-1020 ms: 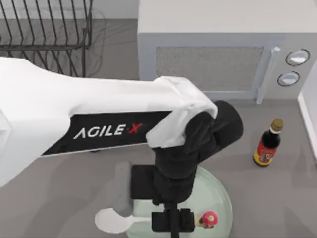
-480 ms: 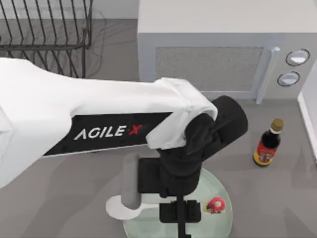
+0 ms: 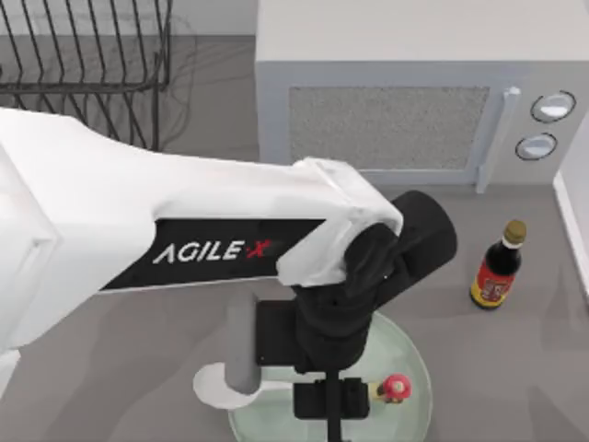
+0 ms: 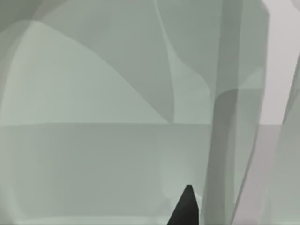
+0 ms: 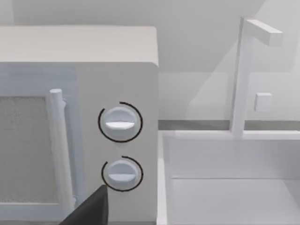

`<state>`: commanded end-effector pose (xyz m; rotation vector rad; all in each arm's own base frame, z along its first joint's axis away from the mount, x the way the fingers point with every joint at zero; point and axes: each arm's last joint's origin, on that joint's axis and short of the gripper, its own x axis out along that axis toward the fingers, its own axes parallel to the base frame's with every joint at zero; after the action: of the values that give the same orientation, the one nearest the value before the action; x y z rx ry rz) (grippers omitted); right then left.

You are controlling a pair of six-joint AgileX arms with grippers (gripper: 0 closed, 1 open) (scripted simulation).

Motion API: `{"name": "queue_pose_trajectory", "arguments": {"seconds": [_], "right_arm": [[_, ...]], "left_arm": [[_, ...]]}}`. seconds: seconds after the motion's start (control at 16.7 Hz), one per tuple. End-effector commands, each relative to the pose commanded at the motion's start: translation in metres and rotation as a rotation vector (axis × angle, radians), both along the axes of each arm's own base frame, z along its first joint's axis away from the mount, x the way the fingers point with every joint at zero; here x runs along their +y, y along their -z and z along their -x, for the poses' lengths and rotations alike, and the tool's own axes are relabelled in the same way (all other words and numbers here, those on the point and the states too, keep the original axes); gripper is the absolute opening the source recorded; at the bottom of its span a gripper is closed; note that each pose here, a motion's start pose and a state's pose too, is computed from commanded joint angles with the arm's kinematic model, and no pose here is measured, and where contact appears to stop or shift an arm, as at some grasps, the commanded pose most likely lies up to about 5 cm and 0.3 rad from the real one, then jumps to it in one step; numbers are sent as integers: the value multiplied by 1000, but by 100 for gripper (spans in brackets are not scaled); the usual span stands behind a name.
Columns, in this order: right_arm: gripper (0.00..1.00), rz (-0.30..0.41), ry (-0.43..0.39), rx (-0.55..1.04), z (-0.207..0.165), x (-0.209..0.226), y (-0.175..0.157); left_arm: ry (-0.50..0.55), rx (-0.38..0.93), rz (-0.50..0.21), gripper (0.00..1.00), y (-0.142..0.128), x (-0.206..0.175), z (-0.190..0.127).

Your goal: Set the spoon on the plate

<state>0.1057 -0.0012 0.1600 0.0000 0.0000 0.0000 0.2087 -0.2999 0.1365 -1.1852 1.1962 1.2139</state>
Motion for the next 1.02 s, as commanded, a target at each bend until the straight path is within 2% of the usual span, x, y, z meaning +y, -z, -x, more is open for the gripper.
{"name": "queue_pose_trajectory", "arguments": {"seconds": [0.78,1.02], "right_arm": [[100,0,0,0,0,0,0],[100,0,0,0,0,0,0]], "left_arm": [[0,0,0,98,0,0,0],[0,0,0,100,0,0,0]]}}
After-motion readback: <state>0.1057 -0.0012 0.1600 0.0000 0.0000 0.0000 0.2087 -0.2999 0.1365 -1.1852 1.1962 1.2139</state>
